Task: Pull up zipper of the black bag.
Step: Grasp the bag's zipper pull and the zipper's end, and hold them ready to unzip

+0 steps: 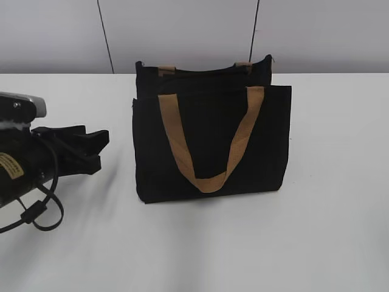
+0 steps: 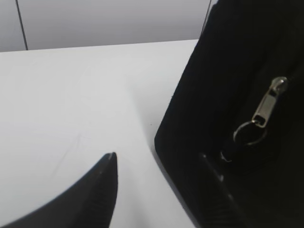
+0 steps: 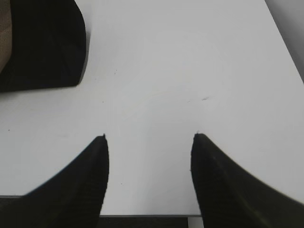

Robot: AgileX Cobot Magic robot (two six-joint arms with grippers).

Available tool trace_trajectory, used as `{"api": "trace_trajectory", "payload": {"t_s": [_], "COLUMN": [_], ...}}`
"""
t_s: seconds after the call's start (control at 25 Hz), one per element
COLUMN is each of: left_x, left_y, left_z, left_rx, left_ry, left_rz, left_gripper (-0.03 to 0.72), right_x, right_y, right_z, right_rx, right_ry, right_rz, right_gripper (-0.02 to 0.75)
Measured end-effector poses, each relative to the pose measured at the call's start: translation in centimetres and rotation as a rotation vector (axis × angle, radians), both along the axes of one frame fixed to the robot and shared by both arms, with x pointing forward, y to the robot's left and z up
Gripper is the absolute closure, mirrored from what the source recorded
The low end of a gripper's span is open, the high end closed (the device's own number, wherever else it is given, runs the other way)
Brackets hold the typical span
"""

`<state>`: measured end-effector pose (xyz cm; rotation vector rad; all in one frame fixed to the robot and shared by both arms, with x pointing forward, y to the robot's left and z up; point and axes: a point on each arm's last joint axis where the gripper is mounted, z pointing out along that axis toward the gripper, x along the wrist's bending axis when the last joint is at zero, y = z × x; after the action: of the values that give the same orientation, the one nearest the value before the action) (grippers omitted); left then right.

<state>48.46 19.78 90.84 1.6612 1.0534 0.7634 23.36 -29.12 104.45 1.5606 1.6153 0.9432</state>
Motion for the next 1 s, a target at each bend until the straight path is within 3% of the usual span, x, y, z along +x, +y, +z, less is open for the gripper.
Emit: {"api": "trace_trajectory", "payload": {"t_s": [0.4,1.0], "left_x": [1.1,4.3], "left_y": [-1.9,-3.0], "left_z": [-2.3,-3.0], "left_rx": [0.017,0.174], "left_ry": [-0.023,-0.034], "left_rz": [-0.163,-0.444], "left_gripper": [0.309,0.316], "right_x": [0.0,0.0], "right_y": [0.0,0.0], "right_z": [0.0,0.0], "right_rx": [0.000,0.000], "right_ry": [0.000,0.000], "right_rz": [0.000,0.000], "right_gripper": [0.304,0.304]}}
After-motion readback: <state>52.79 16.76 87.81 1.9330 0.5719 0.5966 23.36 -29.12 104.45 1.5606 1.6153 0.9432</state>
